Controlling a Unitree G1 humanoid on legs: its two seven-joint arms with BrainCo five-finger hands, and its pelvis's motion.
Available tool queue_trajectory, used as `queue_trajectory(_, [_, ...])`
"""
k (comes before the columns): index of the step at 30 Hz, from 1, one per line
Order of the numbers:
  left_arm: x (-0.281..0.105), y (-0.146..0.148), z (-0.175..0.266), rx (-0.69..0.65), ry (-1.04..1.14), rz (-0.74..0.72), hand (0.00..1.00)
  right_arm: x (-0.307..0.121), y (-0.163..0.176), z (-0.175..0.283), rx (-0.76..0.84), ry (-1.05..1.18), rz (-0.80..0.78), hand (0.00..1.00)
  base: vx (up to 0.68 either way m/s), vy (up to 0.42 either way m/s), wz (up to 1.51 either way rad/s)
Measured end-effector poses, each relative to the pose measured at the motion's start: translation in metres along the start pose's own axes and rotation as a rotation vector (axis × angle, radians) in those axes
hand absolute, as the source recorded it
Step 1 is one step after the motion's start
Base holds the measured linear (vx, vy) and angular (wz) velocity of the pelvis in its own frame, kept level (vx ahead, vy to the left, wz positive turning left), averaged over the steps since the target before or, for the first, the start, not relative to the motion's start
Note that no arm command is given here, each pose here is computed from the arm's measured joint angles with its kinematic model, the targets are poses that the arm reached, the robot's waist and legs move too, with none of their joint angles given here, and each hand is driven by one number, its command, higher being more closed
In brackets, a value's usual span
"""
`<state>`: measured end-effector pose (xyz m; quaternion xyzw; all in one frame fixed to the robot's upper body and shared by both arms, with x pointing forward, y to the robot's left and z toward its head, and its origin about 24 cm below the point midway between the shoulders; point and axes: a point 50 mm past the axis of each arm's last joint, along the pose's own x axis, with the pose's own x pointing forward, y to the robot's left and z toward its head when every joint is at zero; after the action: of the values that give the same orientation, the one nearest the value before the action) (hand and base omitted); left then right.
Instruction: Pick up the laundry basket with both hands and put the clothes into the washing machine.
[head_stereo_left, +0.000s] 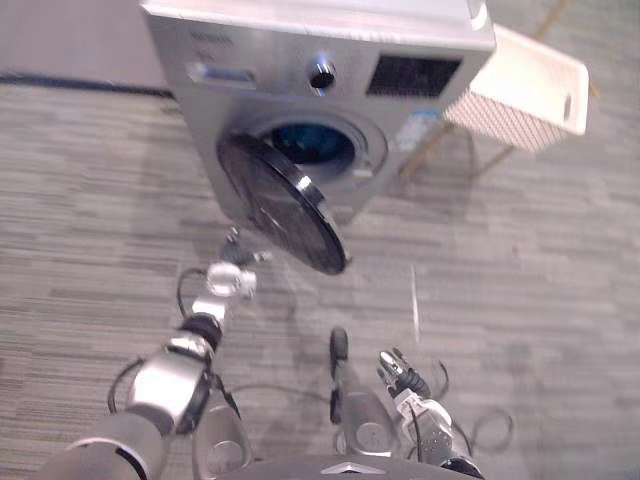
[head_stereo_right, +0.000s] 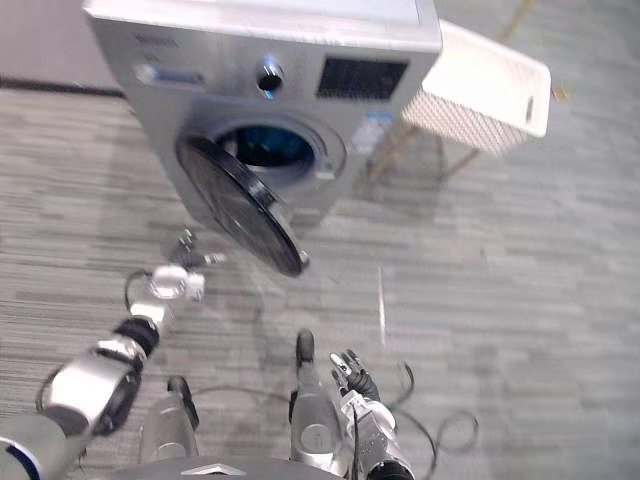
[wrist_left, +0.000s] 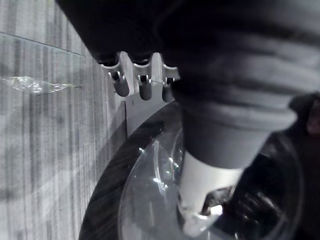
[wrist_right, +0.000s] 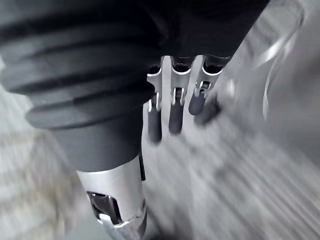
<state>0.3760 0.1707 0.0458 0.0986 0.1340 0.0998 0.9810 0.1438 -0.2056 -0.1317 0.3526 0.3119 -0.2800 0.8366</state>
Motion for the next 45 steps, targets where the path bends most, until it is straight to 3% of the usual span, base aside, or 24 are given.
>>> queue_trajectory(3, [0.016,0.042,0.096,-0.038,-0.207,0.124,0.0,-0.049,-0.079,-0.046,-0.05,0.146,-0.236,0.0,-0.17,0.062,-0.46])
queue_trajectory(5, [0.018,0.078,0.111,-0.032,-0.216,0.222,0.0,-0.072,-0.104,-0.064,-0.014,0.225,-0.314,0.0,-0.09,0.051,-0.58])
queue_trajectory(7, [0.017,0.093,0.123,-0.029,-0.243,0.248,0.0,-0.063,-0.094,-0.063,0.029,0.23,-0.3,0.0,-0.04,0.002,-0.17])
queue_trajectory(11, [0.01,0.075,0.173,-0.078,-0.354,0.222,0.0,-0.013,-0.006,0.001,0.032,-0.053,0.014,0.0,-0.11,0.0,-0.14])
queue_trajectory(13, [0.005,0.067,0.192,-0.118,-0.402,0.212,0.0,-0.01,0.012,0.014,0.042,-0.115,0.096,0.0,-0.13,0.034,-0.05])
queue_trajectory(22, [-0.03,0.034,0.268,-0.136,-0.661,0.079,0.0,-0.012,0.014,0.005,0.094,-0.087,0.095,0.0,-0.13,0.053,0.14])
queue_trajectory(27, [-0.044,0.039,0.292,-0.165,-0.746,0.07,0.0,-0.01,0.014,0.002,0.088,-0.071,0.103,0.0,-0.12,0.02,0.04])
queue_trajectory(34, [-0.043,0.044,0.292,-0.162,-0.747,0.083,0.0,-0.01,0.007,-0.009,0.078,-0.015,0.071,0.0,-0.11,0.006,0.02])
queue_trajectory(38, [-0.038,0.045,0.267,-0.204,-0.766,0.042,0.0,-0.012,-0.002,-0.018,0.087,0.018,0.03,0.0,-0.05,-0.01,0.08])
queue_trajectory(41, [-0.031,0.019,0.206,-0.264,-0.721,-0.045,0.0,-0.015,-0.009,-0.035,0.124,0.078,-0.018,0.0,0.01,-0.027,0.28])
queue_trajectory(44, [-0.016,-0.002,0.076,-0.182,-0.395,-0.079,0.0,-0.019,-0.021,-0.043,0.153,0.116,-0.078,0.0,0.07,-0.065,0.28])
queue_trajectory(45, [-0.021,-0.007,0.009,-0.107,-0.21,-0.102,0.0,-0.019,-0.029,-0.041,0.157,0.108,-0.109,0.0,0.09,-0.075,0.11])
